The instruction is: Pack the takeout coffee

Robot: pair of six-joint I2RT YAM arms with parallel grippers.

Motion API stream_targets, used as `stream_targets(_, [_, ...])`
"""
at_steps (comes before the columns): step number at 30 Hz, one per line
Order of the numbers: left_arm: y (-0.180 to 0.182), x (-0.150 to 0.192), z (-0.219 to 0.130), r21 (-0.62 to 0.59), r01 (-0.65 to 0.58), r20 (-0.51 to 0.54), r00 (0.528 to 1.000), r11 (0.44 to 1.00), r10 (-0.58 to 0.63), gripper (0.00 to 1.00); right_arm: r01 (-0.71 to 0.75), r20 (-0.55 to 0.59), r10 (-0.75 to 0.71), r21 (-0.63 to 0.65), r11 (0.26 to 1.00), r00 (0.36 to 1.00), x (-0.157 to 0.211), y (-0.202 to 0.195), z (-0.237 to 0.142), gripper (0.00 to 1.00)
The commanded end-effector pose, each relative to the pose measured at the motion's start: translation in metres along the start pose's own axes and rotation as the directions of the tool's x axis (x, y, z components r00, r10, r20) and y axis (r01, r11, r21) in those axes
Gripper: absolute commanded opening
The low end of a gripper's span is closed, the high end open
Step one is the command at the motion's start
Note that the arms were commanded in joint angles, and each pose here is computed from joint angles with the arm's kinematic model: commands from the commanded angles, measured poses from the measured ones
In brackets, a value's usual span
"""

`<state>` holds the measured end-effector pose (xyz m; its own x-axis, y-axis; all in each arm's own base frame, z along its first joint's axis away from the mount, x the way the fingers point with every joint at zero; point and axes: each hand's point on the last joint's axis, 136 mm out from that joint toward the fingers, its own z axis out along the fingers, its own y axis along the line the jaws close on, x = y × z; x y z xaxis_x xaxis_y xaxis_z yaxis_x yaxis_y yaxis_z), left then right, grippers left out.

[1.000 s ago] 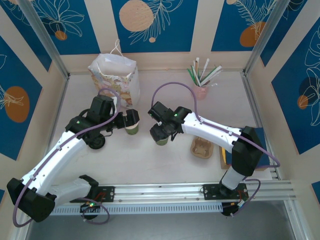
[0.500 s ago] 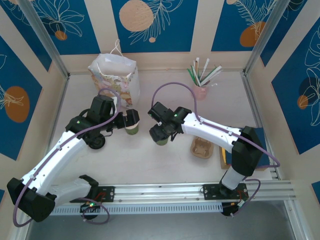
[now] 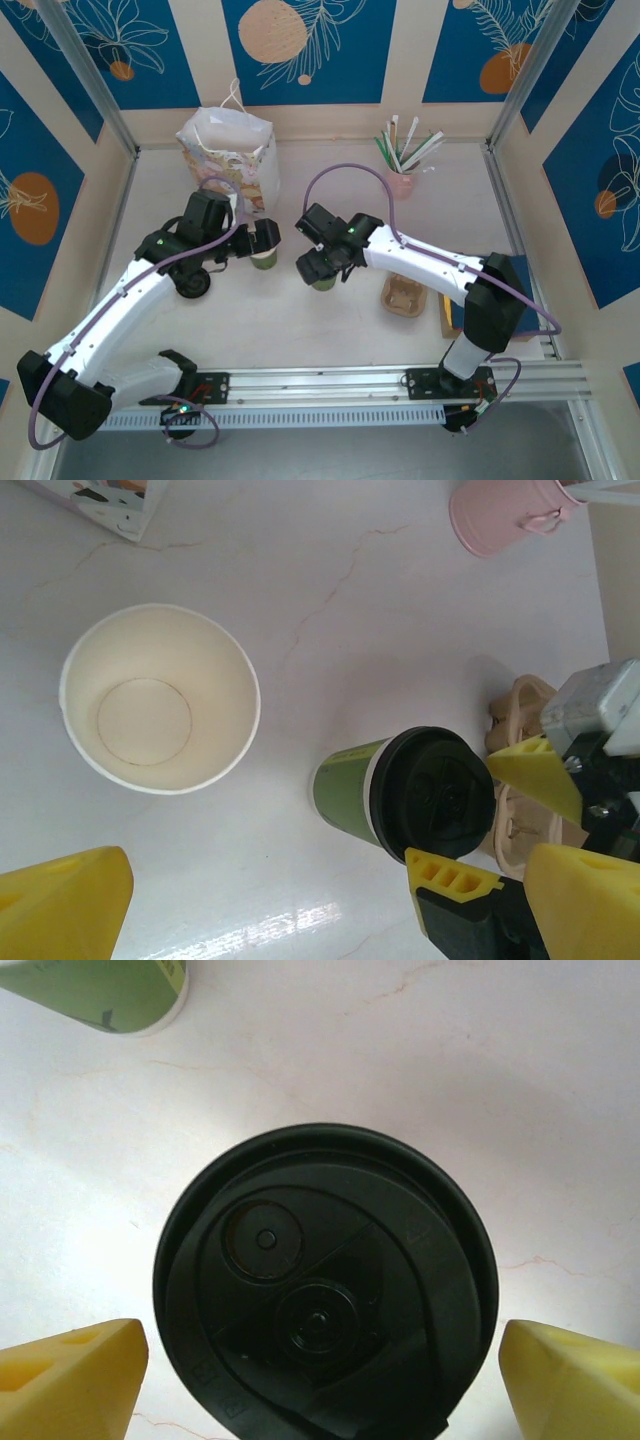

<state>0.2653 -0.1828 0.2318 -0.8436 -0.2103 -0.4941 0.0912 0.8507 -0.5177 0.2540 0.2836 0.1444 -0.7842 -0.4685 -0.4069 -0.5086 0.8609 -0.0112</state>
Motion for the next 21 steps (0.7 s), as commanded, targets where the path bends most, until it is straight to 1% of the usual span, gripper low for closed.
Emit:
stream_targets(1, [-0.015,0.003,0.004,0.066,-0.001,-0.026,1.0,0.998,0.002,1.0,-0.063,0.074,0.067,-0.062,0.996,0.995,-0.018,0.0,-0.031,0.92])
stream_targets(4, [-0.025,0.007,0.011,0.102,0.003,-0.048,0.999,0.995,0.002,1.0,-0.119,0.082,0.13,-0.126,0.985,0.988,-0.02,-0.003,-0.04,0.91])
stream_targets(8, [-0.036,0.018,0.024,0.121,-0.005,-0.094,0.995,0.993,0.017,0.99,-0.222,0.063,0.24,-0.206,0.953,0.969,-0.015,-0.011,-0.043,0.87])
stream_targets(9, [-0.038,0.02,0.027,0.121,-0.008,-0.104,0.994,0.993,0.021,0.96,-0.251,0.056,0.269,-0.222,0.942,0.962,-0.014,-0.014,-0.044,0.85])
stream_targets(10, [-0.04,0.023,0.03,0.12,-0.012,-0.119,0.993,0.993,0.026,0.92,-0.283,0.044,0.302,-0.244,0.928,0.952,-0.012,-0.017,-0.042,0.8])
stream_targets(11, [-0.042,0.027,0.034,0.123,-0.017,-0.135,0.99,0.992,0.033,0.89,-0.312,0.032,0.334,-0.282,0.907,0.942,-0.011,-0.019,-0.043,0.71])
stream_targets(12, [-0.044,0.03,0.037,0.124,-0.019,-0.151,0.988,0.992,0.038,0.87,-0.343,0.011,0.365,-0.312,0.886,0.931,-0.009,-0.02,-0.042,0.67])
stream_targets(14, [-0.047,0.036,0.045,0.118,-0.027,-0.181,0.982,0.993,0.048,0.83,-0.4,-0.015,0.421,-0.344,0.849,0.907,-0.005,-0.025,-0.039,0.66])
stream_targets(18, [-0.047,0.045,0.059,0.103,-0.029,-0.219,0.974,0.994,0.052,0.7,-0.445,-0.035,0.463,-0.35,0.824,0.886,0.0,-0.029,-0.034,0.65])
stream_targets(19, [-0.047,0.047,0.062,0.102,-0.031,-0.226,0.973,0.994,0.053,0.68,-0.456,-0.046,0.471,-0.351,0.818,0.881,0.002,-0.03,-0.031,0.64])
stream_targets(21, [-0.048,0.05,0.067,0.105,-0.037,-0.24,0.969,0.994,0.061,0.63,-0.475,-0.067,0.485,-0.356,0.805,0.872,0.003,-0.031,-0.027,0.58])
